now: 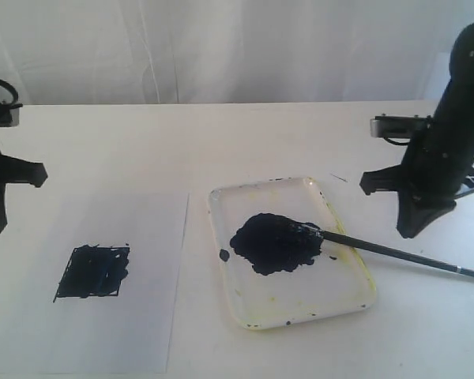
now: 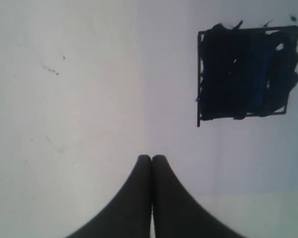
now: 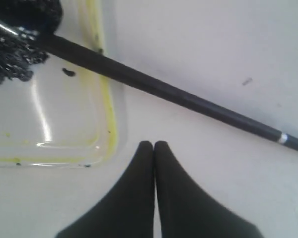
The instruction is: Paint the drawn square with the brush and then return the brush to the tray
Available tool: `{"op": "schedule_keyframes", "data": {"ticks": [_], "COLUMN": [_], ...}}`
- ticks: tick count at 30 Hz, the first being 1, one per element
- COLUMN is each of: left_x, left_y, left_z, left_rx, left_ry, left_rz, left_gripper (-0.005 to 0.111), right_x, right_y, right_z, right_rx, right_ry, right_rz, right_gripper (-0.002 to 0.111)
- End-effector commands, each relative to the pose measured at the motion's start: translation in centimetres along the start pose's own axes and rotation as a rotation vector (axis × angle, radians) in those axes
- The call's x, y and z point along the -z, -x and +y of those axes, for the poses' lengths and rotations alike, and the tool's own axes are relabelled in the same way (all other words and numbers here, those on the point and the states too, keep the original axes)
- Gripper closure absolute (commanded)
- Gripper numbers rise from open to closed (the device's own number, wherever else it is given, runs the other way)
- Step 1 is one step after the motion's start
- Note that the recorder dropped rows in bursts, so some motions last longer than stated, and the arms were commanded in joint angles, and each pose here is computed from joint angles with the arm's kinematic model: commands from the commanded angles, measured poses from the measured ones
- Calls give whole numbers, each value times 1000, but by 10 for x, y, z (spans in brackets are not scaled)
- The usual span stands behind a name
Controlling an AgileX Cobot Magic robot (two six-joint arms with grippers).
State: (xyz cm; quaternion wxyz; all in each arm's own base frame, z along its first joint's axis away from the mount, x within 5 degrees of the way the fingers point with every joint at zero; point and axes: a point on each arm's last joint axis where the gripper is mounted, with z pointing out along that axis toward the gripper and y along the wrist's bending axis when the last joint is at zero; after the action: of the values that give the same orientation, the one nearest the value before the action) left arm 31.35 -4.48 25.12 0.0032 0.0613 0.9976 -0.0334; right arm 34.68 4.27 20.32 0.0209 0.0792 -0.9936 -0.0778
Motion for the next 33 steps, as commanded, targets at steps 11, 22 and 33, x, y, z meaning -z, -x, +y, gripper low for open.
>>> {"op": "schedule_keyframes", "data": {"ticks": [11,22,33], "left_x": [42,130,162], "left_y": [-60,-163,-295], "left_z": [8,-2,-10], "left_rx": [-42,-72,-101], "left_ry": [11,34,52], "left_rz": [-74,-447,-840], "left_gripper": [107,107,107], "right_x": [46,122,151], "right_y": [-66,-174,-297], "right_z": [-18,11,35], "right_rx": [-48,-3,48], "right_ry": [-113,-164,-204], "right_rz": [-161,-599,-1031], "right_gripper": [108,108,108]}}
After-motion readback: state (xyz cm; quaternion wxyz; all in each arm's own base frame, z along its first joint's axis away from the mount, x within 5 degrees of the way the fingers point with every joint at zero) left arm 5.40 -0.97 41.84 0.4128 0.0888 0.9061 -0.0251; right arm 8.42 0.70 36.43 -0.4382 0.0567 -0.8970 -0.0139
